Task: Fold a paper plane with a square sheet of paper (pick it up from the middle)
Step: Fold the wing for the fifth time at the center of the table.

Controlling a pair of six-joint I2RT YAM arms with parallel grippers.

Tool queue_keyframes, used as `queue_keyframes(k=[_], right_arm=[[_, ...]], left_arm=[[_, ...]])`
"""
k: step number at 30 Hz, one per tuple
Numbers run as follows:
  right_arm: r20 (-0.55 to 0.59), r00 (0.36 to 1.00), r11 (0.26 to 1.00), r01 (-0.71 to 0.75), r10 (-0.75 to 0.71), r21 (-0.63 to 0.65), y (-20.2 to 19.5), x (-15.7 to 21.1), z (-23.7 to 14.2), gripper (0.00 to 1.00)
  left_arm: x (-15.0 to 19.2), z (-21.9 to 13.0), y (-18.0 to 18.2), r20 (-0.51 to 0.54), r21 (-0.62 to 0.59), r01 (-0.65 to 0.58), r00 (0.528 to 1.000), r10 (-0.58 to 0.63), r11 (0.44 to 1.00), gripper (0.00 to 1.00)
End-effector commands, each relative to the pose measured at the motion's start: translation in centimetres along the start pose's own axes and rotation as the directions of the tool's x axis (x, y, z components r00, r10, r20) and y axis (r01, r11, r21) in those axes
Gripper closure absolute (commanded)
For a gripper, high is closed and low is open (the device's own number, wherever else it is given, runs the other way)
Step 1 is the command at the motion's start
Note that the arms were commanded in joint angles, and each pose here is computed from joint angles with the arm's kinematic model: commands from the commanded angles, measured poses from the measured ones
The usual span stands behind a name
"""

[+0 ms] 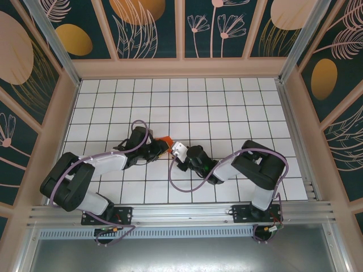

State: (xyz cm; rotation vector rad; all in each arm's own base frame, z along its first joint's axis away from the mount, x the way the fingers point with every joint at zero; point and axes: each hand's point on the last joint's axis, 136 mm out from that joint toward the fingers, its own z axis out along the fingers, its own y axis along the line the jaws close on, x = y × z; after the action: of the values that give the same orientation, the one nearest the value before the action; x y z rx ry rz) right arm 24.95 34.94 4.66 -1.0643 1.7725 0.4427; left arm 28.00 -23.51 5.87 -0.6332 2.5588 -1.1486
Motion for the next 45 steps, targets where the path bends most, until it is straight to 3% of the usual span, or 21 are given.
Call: queue_keyframes(k=[1,6,16,33,40,45], right_arm=[[0.023,0.995,0.994,-0.092,0.093,-0.065,0.5,-1.7,-0.2,0.88],[-0.029,0.976,0.965,-0.219,0.217,-0.143,1.4,-1.6,0.1,0.89],[-0.119,0.891,0.867,-0.453,0.438,-0.207,1.2,-1.4,0.9,0.9],[-0.228,0.749,0.723,-0.661,0.622,-0.199,1.7,-0.3,1.6,0.92],[-0.287,0.637,0.613,-0.77,0.716,-0.179,1.6,0.5,2.1,0.92],[-0.315,0.609,0.58,-0.792,0.728,-0.191,1.8,0.8,1.9,0.91]], left_arm=[[-2.5,-1.9,-1.3,0.106,0.001,-0.032,0.994,0.032,0.999,0.55],[-4.1,-3.9,-1.6,0.209,0.006,-0.049,0.977,0.046,0.999,0.4],[-2.2,-4.6,-1.6,0.197,0.124,-0.158,0.971,0.131,0.98,0.36],[0.5,-3.3,-0.4,0.127,0.254,-0.18,0.98,0.152,0.95,0.58],[0.8,-2.3,-1.2,0.095,0.294,-0.174,0.984,0.152,0.94,0.62],[0.7,-1.6,-1.1,0.086,0.29,-0.162,0.986,0.143,0.943,0.64]])
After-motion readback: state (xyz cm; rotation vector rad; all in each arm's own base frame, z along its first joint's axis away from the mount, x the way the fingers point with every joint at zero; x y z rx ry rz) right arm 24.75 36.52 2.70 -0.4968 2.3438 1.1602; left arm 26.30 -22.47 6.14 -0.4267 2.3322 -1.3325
